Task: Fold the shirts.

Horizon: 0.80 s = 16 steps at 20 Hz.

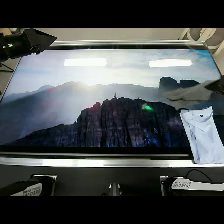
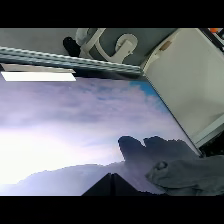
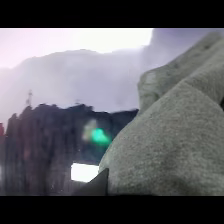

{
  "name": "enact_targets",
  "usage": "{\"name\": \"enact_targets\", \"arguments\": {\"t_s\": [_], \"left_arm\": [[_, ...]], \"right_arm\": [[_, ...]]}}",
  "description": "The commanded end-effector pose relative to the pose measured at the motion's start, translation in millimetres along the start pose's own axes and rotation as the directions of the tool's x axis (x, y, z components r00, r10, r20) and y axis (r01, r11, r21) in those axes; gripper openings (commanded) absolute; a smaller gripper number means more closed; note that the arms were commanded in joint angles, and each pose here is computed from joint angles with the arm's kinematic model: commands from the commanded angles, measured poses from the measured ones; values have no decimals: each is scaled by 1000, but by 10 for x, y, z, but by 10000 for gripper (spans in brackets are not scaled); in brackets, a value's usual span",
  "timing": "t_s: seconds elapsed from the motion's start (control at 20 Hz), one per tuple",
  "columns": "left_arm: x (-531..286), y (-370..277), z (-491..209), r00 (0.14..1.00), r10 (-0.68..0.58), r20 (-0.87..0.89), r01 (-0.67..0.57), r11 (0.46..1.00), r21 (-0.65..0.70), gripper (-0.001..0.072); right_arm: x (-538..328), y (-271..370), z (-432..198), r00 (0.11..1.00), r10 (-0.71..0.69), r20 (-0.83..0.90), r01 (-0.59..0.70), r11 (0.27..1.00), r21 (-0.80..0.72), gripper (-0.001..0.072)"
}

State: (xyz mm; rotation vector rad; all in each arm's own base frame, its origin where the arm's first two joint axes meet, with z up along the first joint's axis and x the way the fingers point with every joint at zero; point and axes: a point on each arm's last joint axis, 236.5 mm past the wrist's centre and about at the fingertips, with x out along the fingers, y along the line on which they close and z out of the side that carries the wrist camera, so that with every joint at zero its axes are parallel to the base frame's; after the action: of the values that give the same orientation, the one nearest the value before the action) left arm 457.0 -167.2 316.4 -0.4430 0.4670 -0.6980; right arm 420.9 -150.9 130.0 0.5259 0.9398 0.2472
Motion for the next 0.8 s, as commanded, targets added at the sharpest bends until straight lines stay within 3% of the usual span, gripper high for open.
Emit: {"name": "enact_targets", "arguments": {"t_s": [0.0,0.2,0.35,0.5,0.6,0.75], "left_arm": [[0,3,-1,1000,1,0,-1,1000,1,26],[8,-13,-6,1000,-2,-1,2,1000,3,26],[44,-85,-41,1000,-17,-11,18,1000,21,26],[90,-182,-92,999,-37,-24,38,999,38,26],[112,-233,-117,998,-47,-31,48,998,42,26],[118,-247,-122,998,-50,-32,51,998,42,26]], "right_arm": [[-652,-436,-199,996,-85,30,81,991,107,21],[-1052,-745,-788,976,-174,-127,196,962,191,21],[-1239,-1044,-1313,889,-335,-312,410,887,214,21],[-1218,-1257,-1955,791,-407,-456,545,807,226,22],[-1013,-1352,-2317,767,-398,-504,570,782,251,24],[-549,-1344,-2668,802,-304,-515,508,800,319,24]]}}
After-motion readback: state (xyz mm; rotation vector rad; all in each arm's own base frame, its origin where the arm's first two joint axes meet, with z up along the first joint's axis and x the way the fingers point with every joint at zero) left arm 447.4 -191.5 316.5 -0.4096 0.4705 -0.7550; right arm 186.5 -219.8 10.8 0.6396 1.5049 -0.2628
